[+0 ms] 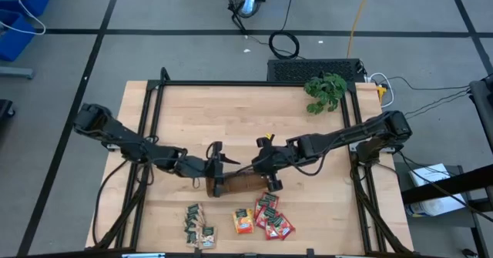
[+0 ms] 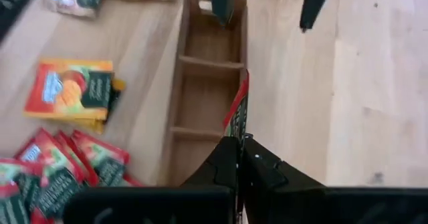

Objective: Pick & Place Tea
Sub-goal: Put the red tea bag into the right section of the wooden organizer

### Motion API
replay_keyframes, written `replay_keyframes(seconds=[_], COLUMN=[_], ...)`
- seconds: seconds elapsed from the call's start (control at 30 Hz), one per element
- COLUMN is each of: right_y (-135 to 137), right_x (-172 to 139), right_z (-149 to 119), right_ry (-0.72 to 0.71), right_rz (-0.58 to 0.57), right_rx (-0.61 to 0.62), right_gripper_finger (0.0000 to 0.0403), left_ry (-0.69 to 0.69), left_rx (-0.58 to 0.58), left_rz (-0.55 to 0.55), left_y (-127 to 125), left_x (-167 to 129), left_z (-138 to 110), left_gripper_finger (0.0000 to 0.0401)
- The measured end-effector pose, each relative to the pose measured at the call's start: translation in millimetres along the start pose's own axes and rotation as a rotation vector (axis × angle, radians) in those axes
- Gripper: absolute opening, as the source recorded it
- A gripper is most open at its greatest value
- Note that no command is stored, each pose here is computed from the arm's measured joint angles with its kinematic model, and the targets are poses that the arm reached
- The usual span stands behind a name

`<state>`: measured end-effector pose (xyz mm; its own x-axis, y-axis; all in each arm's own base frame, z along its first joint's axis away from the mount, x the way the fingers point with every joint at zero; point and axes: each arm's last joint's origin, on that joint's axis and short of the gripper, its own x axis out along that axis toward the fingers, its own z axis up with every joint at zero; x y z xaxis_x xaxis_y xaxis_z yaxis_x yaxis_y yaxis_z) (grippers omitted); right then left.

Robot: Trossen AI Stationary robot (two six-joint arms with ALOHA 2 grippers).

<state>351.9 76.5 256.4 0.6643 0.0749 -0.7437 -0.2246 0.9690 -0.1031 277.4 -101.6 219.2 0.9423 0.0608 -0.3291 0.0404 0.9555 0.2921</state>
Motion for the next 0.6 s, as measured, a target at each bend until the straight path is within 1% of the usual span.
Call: replay_keyframes(seconds=[0.13, 0.3, 0.37, 0.47, 0.6], right_y=[8, 13, 12, 13, 11], right_x=[8, 22, 25, 30, 33], right_z=[-11, -27, -30, -39, -47], right_ry=[0.005, -0.04, -0.066, -0.061, -0.049], right_rz=[0.013, 0.015, 0.012, -0.008, -0.021], right_rx=[0.027, 0.082, 0.104, 0.115, 0.127], right_gripper_finger=[0.0, 0.0, 0.0, 0.0, 0.0], left_ry=[0.051, 0.09, 0.09, 0.088, 0.086], left_rx=[0.006, 0.045, 0.052, 0.068, 0.081], left_rz=[-0.029, -0.083, -0.071, -0.037, -0.031], left_y=[-10, -26, -29, -31, -33], left_x=[-8, -16, -17, -19, -20], left_z=[-3, -7, -7, -6, -6], left_gripper_finger=[0.0212, 0.0226, 0.0227, 0.0227, 0.0228])
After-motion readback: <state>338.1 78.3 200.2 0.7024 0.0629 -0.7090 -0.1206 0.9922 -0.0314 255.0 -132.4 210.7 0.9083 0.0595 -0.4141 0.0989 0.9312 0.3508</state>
